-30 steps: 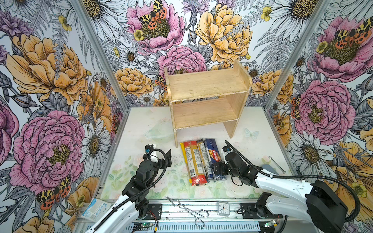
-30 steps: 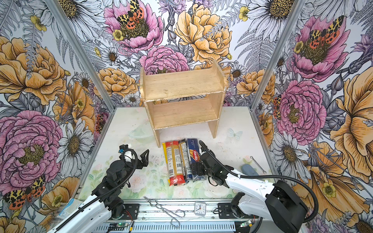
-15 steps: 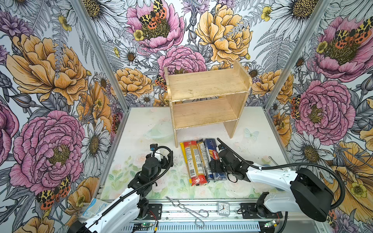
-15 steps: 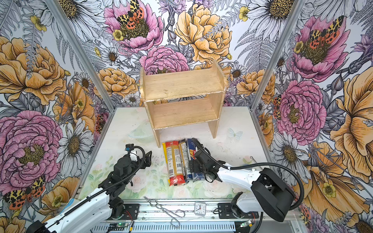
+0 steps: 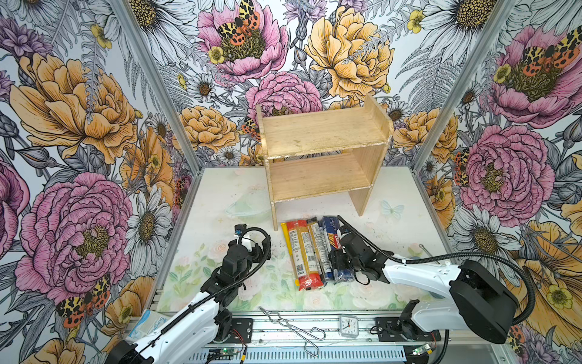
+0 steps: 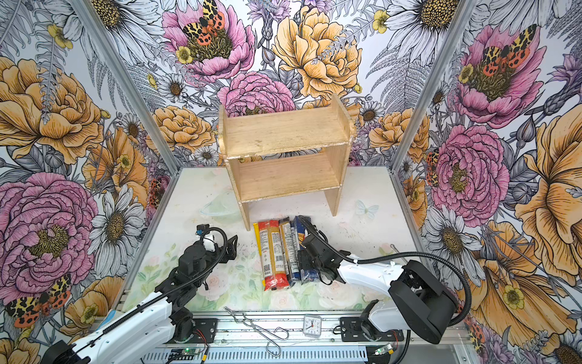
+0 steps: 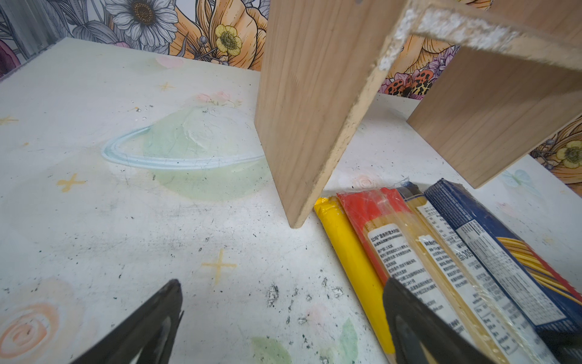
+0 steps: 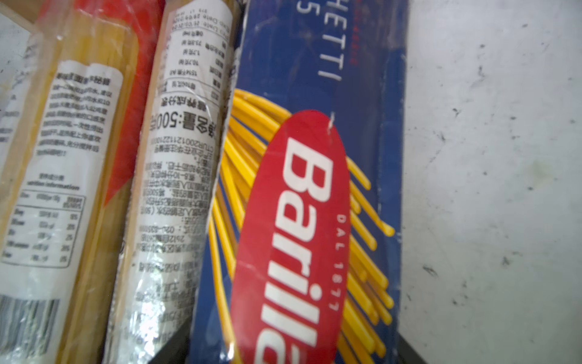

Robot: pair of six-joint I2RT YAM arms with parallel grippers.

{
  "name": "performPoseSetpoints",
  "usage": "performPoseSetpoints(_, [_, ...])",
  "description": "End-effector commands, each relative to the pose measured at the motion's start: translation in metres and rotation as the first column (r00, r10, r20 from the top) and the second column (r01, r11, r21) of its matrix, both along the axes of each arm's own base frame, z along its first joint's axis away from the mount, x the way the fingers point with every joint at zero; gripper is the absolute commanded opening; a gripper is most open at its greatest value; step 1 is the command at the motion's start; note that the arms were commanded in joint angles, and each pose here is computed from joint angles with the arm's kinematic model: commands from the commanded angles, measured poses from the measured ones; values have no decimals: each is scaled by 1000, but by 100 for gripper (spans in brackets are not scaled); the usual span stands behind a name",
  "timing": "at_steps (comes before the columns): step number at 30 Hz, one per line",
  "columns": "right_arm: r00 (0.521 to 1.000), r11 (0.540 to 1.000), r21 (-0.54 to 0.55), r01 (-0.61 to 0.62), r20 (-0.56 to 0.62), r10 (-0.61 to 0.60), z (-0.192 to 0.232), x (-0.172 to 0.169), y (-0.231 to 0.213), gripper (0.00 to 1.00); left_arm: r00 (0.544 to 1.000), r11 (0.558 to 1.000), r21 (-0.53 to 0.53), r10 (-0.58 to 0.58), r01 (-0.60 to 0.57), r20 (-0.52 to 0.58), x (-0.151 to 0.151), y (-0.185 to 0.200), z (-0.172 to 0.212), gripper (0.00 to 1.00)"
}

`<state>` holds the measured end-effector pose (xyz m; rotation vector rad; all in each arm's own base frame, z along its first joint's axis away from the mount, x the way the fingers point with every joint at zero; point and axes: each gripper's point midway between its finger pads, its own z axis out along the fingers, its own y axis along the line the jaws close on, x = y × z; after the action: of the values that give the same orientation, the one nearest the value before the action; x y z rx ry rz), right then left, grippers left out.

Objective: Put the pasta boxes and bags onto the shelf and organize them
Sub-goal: 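Close the right gripper on the blue Barilla box and lift it, then carry the Barilla box upright with the right gripper to the top shelf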

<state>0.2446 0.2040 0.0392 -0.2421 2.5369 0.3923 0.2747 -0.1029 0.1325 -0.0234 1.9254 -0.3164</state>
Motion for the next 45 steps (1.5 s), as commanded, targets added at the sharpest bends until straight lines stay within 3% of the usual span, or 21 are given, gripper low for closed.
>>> performPoseSetpoints(1, [999,999,-25,-28,-22,28,-6,-5,0,62,999,999,-38,-13,14,30,1,-5,11,99])
performPoseSetpoints(8, [999,998,18,-54,8,54,9,-5,6,41,999,999,-40,-18,19,29,1,-6,11,99])
performPoseSetpoints(13, [996,993,90,-78,52,74,34,-5,14,2,1000,1000,-3,-11,11,18,1,-3,11,99])
performPoseSetpoints(14, [995,991,107,-86,62,80,40,-5,16,0,1000,1000,7,-10,10,15,1,-2,12,99])
performPoseSetpoints(32, [969,950,257,-177,216,122,134,-8,30,0,1000,1000,2,-15,15,16,0,-2,14,99])
performPoseSetpoints(45, [950,918,320,-233,275,145,260,-18,33,0,1000,1000,-3,-22,22,12,2,-5,16,99])
